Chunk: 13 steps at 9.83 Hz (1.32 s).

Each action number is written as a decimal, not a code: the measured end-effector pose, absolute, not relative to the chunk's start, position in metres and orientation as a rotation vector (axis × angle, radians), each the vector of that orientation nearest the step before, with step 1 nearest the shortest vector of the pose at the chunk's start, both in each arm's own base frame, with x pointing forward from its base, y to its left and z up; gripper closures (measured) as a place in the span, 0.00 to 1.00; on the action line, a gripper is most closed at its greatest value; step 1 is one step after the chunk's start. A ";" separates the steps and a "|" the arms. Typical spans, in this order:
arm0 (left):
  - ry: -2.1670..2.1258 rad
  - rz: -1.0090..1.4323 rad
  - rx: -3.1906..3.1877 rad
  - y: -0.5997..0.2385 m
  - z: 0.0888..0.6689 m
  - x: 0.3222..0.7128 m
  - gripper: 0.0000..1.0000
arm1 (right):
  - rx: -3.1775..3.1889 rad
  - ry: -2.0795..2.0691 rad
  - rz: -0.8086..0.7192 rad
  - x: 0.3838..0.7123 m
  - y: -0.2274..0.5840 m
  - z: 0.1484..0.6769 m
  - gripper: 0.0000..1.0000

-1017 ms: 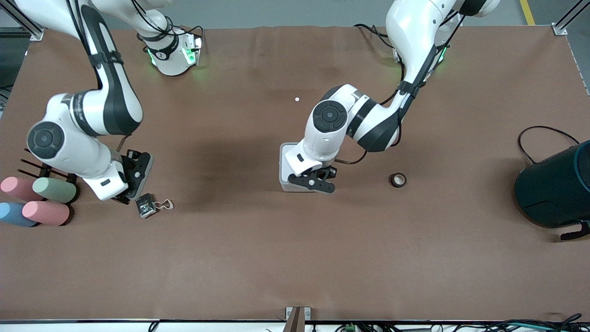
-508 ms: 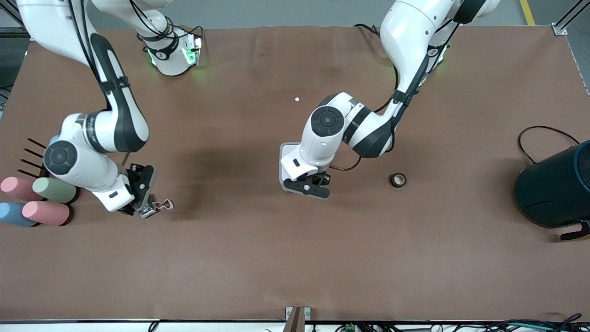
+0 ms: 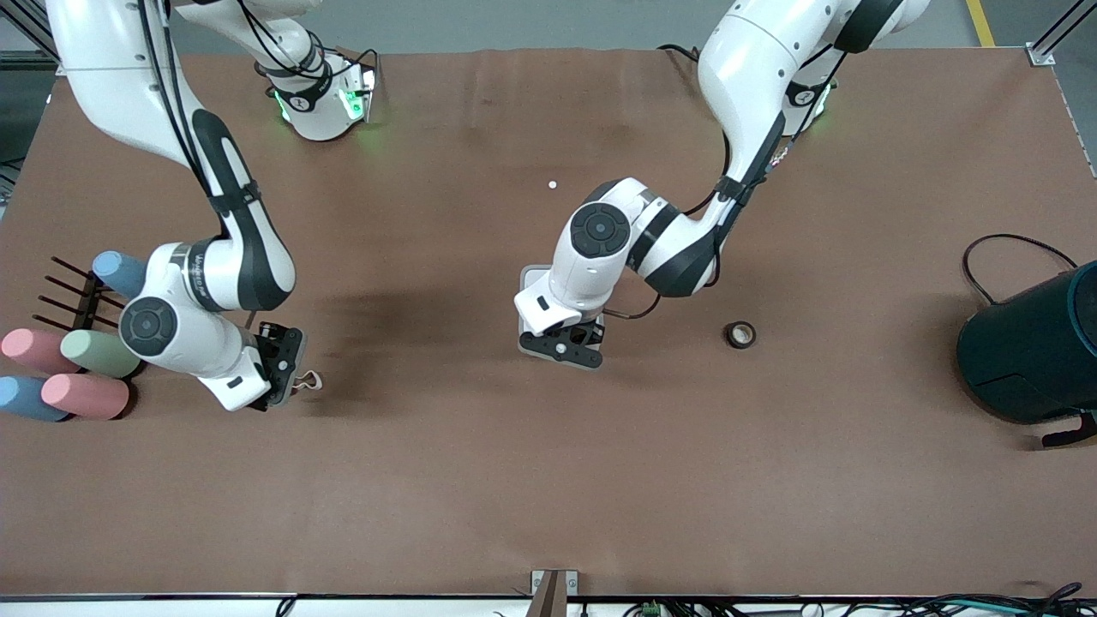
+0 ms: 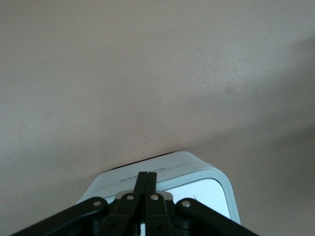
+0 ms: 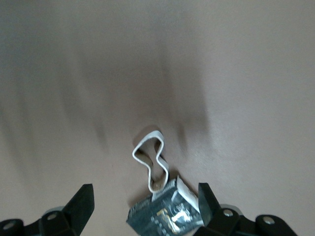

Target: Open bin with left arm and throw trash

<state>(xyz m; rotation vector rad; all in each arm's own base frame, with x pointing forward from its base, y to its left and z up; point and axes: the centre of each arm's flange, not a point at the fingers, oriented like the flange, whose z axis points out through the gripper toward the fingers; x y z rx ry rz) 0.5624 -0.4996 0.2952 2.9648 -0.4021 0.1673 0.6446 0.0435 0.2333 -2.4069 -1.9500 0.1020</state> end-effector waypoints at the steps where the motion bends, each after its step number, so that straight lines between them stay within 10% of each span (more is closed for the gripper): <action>1: -0.406 0.164 2.962 -0.502 0.295 0.560 0.99 | -2.404 -1.934 0.105 0.646 0.044 0.222 0.07; 9: -0.430 0.032 3.019 -0.502 0.304 0.548 0.99 | -2.418 -1.938 0.079 0.652 0.043 0.191 0.20; 13: -0.435 0.021 3.024 -0.504 0.297 0.546 0.99 | -2.420 -1.930 0.089 0.650 0.039 0.181 0.57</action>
